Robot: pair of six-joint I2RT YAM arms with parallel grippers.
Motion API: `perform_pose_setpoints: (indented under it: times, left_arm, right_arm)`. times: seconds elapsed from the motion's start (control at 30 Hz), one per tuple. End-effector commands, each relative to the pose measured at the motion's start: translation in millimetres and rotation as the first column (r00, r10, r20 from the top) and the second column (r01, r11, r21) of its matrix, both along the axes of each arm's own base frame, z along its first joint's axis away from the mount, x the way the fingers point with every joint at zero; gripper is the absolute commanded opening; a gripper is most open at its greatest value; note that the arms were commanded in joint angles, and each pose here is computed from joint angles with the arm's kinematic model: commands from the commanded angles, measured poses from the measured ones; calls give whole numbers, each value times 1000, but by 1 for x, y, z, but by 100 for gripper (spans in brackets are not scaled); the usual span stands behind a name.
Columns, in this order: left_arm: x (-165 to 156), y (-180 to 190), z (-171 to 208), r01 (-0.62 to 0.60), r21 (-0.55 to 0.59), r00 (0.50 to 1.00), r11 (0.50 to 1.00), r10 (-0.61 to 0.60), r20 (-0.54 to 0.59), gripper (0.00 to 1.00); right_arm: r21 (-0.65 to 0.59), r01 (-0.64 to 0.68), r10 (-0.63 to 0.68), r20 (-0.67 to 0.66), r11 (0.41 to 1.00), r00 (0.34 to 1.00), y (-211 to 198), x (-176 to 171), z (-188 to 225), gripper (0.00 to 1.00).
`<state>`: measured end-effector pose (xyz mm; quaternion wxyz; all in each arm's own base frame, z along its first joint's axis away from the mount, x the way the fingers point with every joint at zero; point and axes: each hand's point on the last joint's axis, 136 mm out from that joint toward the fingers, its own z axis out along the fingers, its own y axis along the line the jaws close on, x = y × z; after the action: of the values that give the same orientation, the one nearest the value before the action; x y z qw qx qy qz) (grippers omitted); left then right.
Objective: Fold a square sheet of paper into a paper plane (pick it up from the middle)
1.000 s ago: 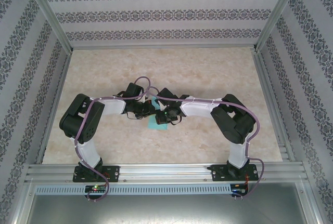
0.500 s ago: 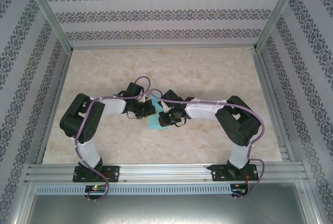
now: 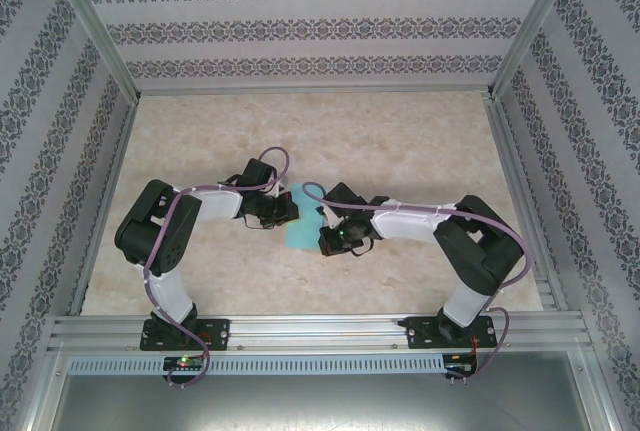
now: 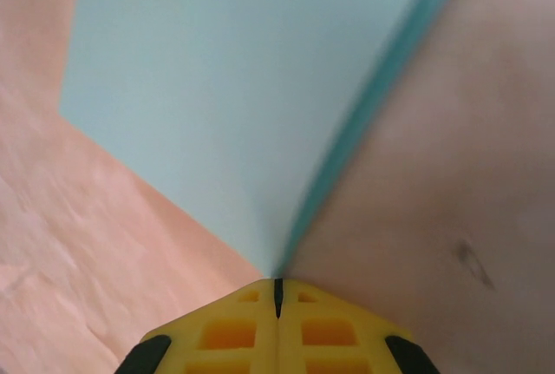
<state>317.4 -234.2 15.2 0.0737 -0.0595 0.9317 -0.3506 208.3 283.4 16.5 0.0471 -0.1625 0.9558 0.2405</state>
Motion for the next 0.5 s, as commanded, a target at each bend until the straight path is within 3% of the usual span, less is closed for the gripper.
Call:
perform_pose_setpoints:
  times: [0.0,0.23,0.47]
  left_arm:
    - [-38,39,-59,-28,231,985,972,67,-161,0]
    - [-36,36,-57,-29,209,985,978,63,-159,0]
    - [-35,32,-50,-6,198,989,980,35,-143,0]
  right_arm:
    - [20,13,-13,5,1000,1000,-3,-1,16,0]
    - [137,46,-58,86,990,995,34,37,34,0]
    - [78,67,-70,32,995,997,34,39,5,0]
